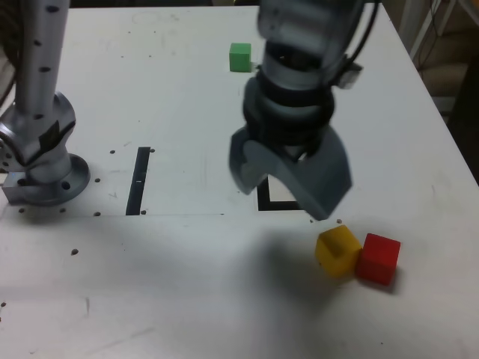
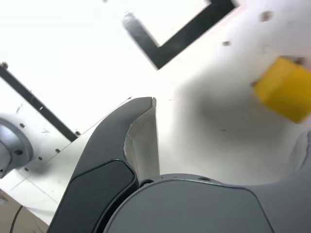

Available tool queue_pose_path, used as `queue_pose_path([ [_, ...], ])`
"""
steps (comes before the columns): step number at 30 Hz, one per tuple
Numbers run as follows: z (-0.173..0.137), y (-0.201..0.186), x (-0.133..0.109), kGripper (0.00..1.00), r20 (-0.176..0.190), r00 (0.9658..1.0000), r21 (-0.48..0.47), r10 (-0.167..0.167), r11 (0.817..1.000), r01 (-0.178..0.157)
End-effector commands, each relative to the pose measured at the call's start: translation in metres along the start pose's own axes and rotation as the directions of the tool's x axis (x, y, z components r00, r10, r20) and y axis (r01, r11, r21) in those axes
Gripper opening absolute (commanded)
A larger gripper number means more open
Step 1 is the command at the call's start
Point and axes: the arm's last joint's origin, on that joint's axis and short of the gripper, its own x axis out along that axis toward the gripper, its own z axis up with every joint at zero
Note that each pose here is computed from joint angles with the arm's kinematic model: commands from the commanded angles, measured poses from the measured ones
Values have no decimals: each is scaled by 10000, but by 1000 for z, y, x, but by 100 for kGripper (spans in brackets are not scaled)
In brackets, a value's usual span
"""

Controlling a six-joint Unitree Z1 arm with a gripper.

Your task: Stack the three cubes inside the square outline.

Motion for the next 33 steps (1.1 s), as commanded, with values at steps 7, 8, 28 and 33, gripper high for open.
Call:
queue_pose_path([
  [7, 31, 7, -3, 99, 20, 9999, 701, 149, 9974, -151],
  [8, 34, 8, -3, 99, 53, 9998, 782, 177, 9968, -181],
  [28, 66, 29, -9, 100, 821, 9885, 2287, 1271, 9630, -1428],
  [33, 68, 34, -11, 100, 885, 9759, 2963, 1995, 9301, -2170],
])
